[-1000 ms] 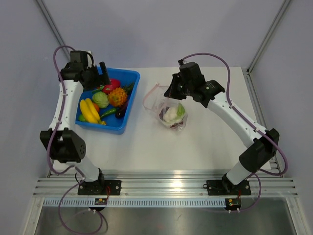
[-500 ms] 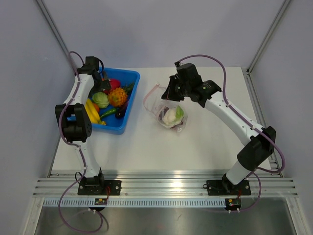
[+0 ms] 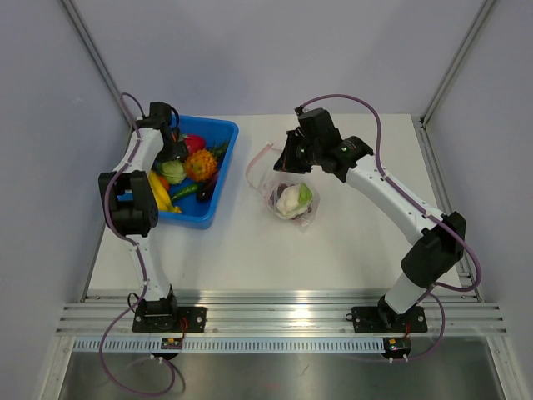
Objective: Place the food in the zip-top bag and seal the zipper
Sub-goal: Pick up the fake vegetable from the bin.
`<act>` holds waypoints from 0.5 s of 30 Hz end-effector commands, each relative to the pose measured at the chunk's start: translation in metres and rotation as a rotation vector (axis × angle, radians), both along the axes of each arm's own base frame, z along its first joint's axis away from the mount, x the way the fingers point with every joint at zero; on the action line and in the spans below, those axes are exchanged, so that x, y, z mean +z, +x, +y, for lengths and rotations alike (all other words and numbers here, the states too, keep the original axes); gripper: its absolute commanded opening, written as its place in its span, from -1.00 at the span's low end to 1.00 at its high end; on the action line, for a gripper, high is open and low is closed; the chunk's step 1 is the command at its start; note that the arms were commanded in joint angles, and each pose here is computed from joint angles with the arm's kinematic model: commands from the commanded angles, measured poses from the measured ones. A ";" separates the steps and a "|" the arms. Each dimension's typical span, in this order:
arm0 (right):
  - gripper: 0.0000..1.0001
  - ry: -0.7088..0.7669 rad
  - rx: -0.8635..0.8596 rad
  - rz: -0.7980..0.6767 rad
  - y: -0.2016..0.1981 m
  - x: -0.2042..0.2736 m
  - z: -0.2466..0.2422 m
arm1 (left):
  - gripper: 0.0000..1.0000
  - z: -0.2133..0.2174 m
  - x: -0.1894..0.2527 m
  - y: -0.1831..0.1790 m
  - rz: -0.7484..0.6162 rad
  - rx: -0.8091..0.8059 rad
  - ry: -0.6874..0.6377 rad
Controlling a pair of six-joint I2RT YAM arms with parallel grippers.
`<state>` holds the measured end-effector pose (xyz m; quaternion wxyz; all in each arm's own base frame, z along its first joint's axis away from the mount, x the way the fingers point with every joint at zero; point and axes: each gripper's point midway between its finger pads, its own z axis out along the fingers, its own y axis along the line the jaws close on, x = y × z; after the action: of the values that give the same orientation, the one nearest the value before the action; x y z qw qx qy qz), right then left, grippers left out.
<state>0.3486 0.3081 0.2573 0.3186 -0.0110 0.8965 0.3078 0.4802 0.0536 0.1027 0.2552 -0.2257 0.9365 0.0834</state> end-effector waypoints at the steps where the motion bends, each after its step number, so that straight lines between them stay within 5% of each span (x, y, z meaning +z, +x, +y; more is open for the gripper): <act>1: -1.00 0.052 0.025 -0.060 0.003 0.022 0.012 | 0.78 0.004 -0.013 -0.002 0.016 0.034 0.003; 11: -1.00 0.065 0.028 -0.061 0.002 0.025 0.013 | 0.03 0.007 0.002 -0.001 0.002 0.018 0.024; 15: -1.00 0.064 0.026 -0.064 0.000 0.026 0.011 | -0.29 0.007 0.046 -0.004 -0.094 0.015 0.035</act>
<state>0.3496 0.3090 0.2581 0.3207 -0.0111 0.8951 0.3096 0.4791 0.0517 0.0952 0.2500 -0.2267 0.9377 0.0824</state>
